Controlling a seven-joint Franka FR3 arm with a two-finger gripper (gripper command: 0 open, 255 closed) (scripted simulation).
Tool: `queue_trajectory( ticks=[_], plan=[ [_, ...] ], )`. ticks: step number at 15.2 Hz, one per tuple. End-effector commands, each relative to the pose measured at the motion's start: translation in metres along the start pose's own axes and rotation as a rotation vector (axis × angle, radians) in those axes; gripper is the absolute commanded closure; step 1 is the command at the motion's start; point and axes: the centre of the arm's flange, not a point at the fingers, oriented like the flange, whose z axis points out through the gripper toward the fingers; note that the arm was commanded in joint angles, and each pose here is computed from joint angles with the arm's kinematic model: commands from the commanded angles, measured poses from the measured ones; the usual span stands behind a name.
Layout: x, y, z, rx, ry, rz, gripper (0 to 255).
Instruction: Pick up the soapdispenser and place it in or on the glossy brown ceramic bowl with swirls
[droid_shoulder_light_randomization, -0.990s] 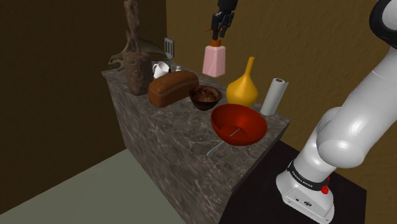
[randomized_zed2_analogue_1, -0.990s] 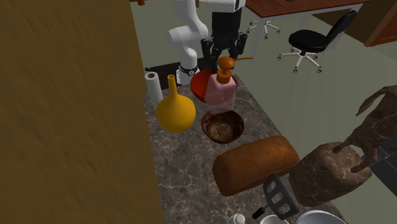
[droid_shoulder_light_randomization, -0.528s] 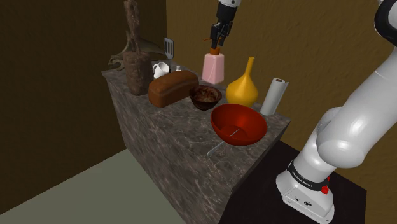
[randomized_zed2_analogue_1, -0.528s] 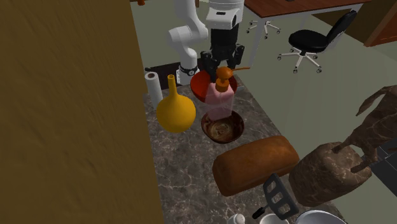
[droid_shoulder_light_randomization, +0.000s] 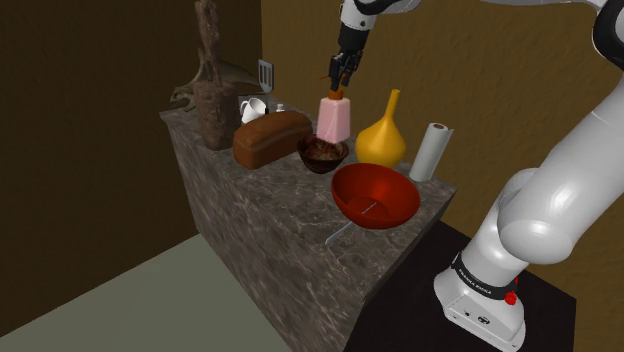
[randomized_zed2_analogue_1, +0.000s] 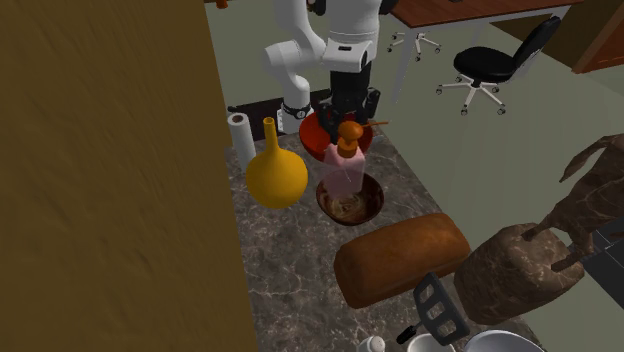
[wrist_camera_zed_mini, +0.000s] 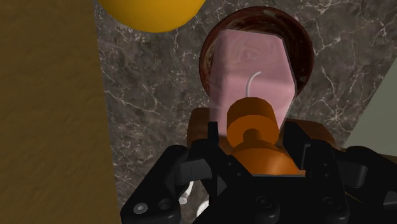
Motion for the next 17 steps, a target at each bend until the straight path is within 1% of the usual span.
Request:
queue_trajectory(
  ticks=[1,3,11,12,17],
  plan=[
    [-0.001,-0.001,0.011,0.000,0.001,0.000,255],
    [-0.003,-0.001,0.022,0.000,0.001,0.000,255],
    [-0.003,-0.001,0.022,0.000,0.001,0.000,255],
    [-0.003,-0.001,0.022,0.000,0.001,0.000,0],
    [-0.003,-0.001,0.022,0.000,0.001,0.000,0]
  ],
)
